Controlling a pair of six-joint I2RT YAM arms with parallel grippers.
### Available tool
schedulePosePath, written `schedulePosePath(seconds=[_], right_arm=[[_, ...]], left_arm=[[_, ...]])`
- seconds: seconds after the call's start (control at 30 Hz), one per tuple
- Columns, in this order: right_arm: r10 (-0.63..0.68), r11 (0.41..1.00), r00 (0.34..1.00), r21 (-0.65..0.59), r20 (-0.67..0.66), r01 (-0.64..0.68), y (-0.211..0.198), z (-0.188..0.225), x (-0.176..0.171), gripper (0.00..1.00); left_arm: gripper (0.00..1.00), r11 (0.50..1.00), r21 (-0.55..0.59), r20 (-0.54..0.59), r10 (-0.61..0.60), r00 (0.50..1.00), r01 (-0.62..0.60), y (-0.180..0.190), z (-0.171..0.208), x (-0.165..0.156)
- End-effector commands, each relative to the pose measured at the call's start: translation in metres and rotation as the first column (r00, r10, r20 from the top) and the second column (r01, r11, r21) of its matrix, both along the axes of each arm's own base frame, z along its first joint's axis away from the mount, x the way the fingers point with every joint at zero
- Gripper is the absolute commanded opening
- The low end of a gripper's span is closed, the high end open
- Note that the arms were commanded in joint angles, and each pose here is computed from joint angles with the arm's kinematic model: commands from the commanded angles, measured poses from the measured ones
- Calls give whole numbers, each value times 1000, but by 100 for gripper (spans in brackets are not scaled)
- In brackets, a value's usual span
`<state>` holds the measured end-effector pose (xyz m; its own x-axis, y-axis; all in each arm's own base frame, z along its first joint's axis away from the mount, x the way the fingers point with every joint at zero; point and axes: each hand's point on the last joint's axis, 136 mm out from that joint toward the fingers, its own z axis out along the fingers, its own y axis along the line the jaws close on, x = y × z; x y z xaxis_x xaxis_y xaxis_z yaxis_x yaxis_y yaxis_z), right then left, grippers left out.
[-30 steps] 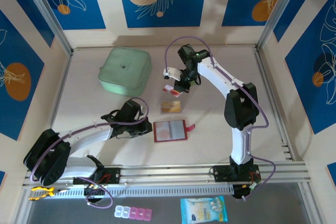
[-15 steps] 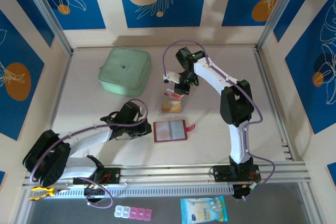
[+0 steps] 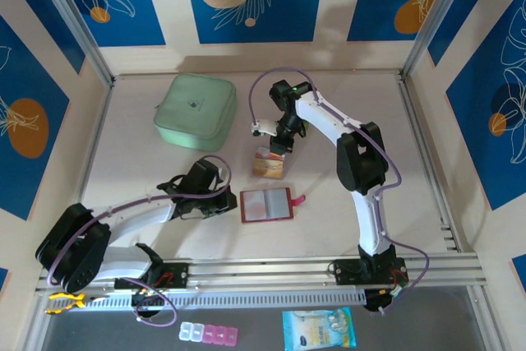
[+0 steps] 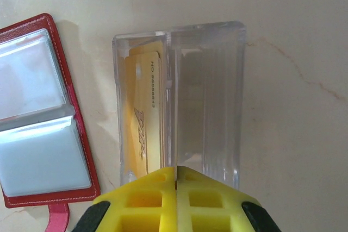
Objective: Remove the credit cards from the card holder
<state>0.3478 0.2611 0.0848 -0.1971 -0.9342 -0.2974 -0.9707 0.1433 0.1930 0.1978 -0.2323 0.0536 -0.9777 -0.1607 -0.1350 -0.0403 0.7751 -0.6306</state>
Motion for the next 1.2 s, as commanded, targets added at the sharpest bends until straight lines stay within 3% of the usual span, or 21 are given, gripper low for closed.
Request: schedulePosePath(seconds=[0.0, 0.2, 0.33, 0.47, 0.63, 0.93, 1.17], right_arm=[[27, 999, 998, 17, -54, -27, 8, 0, -10, 3], [11, 1000, 998, 23, -56, -10, 9, 1, -7, 13], [-22, 997, 1000, 76, -12, 22, 10, 24, 2, 20], [-71, 994, 992, 95, 102, 62, 7, 45, 15, 21], [-168, 986, 955, 31, 245, 166, -11, 45, 38, 21], [-312, 950, 927, 58, 208, 306, 7, 39, 9, 19], [-512, 859, 852, 73, 108, 506, 18, 24, -33, 16]], left_arm=[[1, 1000, 2, 8, 25, 1000, -25, 4, -2, 4], [1, 1000, 5, 4, 28, 1000, -28, 5, -4, 3], [1, 1000, -6, 3, 18, 1000, -18, 2, -4, 4], [0, 1000, -16, -2, 6, 1000, -6, -3, -5, 7], [1, 1000, -26, -7, 2, 1000, -2, -8, -7, 10], [0, 999, -44, -17, -8, 1000, 7, -14, -10, 12], [0, 998, -56, -4, -10, 1000, 10, -19, -5, 17]])
